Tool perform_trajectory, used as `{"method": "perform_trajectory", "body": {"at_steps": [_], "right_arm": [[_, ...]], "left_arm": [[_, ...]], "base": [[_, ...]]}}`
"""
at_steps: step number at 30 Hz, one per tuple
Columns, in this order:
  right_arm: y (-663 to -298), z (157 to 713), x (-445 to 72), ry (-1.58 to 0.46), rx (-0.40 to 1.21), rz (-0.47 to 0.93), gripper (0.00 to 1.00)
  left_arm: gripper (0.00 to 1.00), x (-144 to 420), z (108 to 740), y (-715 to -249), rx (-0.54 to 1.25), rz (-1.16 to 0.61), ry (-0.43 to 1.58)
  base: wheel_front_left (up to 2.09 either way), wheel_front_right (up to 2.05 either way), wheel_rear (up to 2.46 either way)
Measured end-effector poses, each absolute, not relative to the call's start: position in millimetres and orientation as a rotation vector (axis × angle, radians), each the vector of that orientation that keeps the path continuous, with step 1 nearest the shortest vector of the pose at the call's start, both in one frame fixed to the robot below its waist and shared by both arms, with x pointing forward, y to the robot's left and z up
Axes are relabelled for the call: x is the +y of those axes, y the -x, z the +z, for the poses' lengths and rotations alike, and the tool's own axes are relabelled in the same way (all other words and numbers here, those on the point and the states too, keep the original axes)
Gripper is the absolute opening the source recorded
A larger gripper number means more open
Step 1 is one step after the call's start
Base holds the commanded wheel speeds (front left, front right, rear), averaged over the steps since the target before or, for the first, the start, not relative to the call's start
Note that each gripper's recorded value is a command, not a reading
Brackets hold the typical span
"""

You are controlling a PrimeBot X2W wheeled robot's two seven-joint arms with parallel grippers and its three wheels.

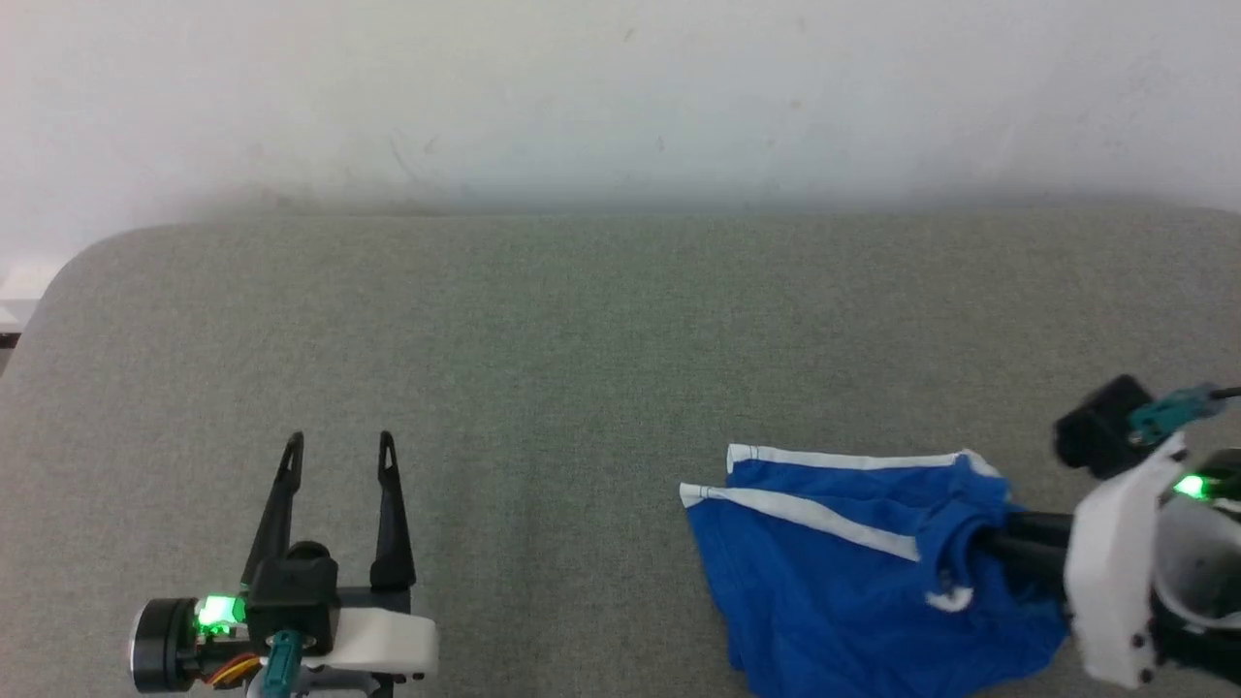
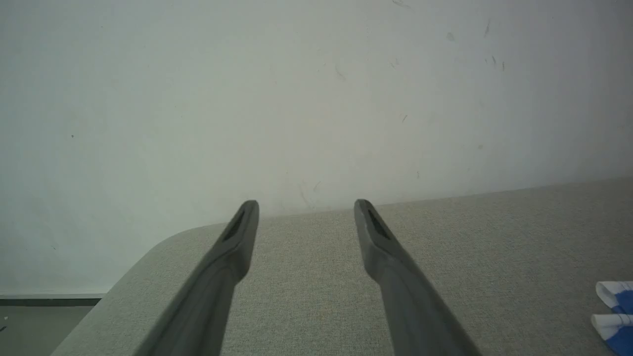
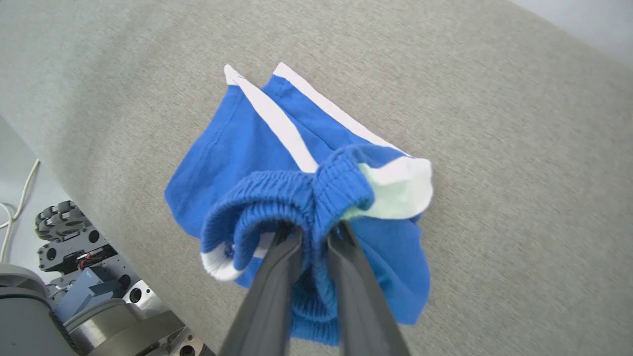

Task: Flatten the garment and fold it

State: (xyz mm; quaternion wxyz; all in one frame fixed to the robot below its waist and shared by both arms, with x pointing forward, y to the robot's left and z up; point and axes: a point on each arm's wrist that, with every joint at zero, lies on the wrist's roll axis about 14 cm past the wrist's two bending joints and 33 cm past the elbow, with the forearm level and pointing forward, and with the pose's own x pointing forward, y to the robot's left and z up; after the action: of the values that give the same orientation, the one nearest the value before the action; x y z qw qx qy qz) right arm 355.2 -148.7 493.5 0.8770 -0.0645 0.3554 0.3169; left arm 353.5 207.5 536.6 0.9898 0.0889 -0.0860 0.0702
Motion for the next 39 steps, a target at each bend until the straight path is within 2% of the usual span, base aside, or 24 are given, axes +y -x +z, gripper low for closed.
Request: {"method": "perform_trajectory", "body": {"at_steps": [8,19,20,21,22,27,31,36,39], "right_arm": [[-357,475,-70,0.145,0.756,0.858,0.0],[-356,388,-41,0.243,0.95,0.894,0.0],[-358,388,-40,0.253,0.94,0.897,0.12],[-359,389,-39,0.256,0.923,0.902,0.44],[-360,391,-38,0.249,0.905,0.905,1.0],[-370,425,-44,0.249,0.723,0.908,1.0],[-394,487,-65,0.232,0.478,0.845,1.0],[-426,577,-108,0.202,0.09,0.662,1.0],[-430,607,-140,0.17,-0.087,0.525,1.0]], "left_arm": [[1.0,201,534,-366,-0.165,0.132,-0.151],[1.0,208,520,-373,-0.121,0.166,-0.147],[1.0,209,518,-373,-0.115,0.168,-0.148],[1.0,210,518,-372,-0.113,0.169,-0.149],[1.0,210,518,-372,-0.112,0.171,-0.15],[1.0,209,516,-367,-0.106,0.162,-0.15],[1.0,205,518,-363,-0.114,0.147,-0.139],[1.0,194,529,-366,-0.152,0.11,-0.124],[1.0,188,538,-369,-0.18,0.094,-0.117]], "base": [[0.0,0.0,0.0],[0.0,0.0,0.0],[0.0,0.0,0.0],[0.0,0.0,0.0],[0.0,0.0,0.0],[0.0,0.0,0.0],[0.0,0.0,0.0],[0.0,0.0,0.0],[0.0,0.0,0.0]]}}
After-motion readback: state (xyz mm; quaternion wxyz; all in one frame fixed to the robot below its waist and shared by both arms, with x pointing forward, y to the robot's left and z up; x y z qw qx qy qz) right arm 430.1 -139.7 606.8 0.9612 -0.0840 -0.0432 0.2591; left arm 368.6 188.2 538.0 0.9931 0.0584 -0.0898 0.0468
